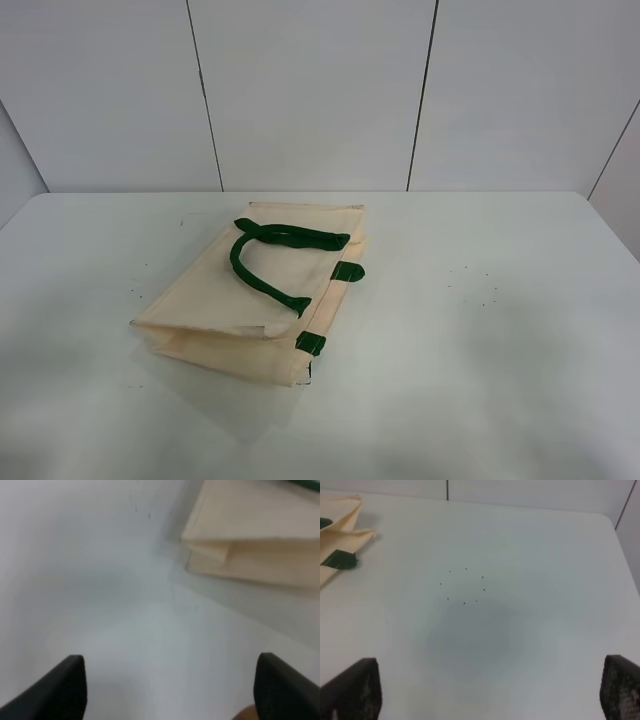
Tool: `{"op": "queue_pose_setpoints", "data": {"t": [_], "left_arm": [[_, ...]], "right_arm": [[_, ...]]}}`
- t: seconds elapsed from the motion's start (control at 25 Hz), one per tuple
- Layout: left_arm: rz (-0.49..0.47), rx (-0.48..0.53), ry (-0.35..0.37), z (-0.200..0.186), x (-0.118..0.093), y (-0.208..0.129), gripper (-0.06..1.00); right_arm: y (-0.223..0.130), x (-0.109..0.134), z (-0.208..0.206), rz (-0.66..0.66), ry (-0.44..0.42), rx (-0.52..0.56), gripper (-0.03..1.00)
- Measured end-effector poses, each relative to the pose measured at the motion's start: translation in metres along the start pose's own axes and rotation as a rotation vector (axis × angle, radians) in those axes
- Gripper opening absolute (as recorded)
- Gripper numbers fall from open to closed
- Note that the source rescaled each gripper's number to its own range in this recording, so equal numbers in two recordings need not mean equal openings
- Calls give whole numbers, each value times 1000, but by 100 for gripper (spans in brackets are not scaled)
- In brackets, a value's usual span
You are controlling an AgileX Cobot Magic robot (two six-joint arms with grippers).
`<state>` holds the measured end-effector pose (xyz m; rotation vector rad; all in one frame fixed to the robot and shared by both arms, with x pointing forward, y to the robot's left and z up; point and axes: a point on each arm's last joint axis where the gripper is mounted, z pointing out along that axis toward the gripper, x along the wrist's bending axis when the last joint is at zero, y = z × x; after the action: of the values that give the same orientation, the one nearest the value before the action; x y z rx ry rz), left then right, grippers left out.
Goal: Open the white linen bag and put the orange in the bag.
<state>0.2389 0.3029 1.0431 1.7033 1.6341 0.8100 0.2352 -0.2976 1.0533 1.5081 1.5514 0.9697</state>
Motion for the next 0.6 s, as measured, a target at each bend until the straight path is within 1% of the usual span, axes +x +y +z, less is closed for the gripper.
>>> {"op": "queue_pose_setpoints", "data": {"t": [0.2, 0.6], "left_arm": [[1, -69, -1, -8, 0, -6, 91], [2, -69, -1, -8, 0, -6, 91]], "right_arm": [[0, 0, 0, 0, 0, 0, 100], [0, 0, 0, 2, 2, 0, 100]]}}
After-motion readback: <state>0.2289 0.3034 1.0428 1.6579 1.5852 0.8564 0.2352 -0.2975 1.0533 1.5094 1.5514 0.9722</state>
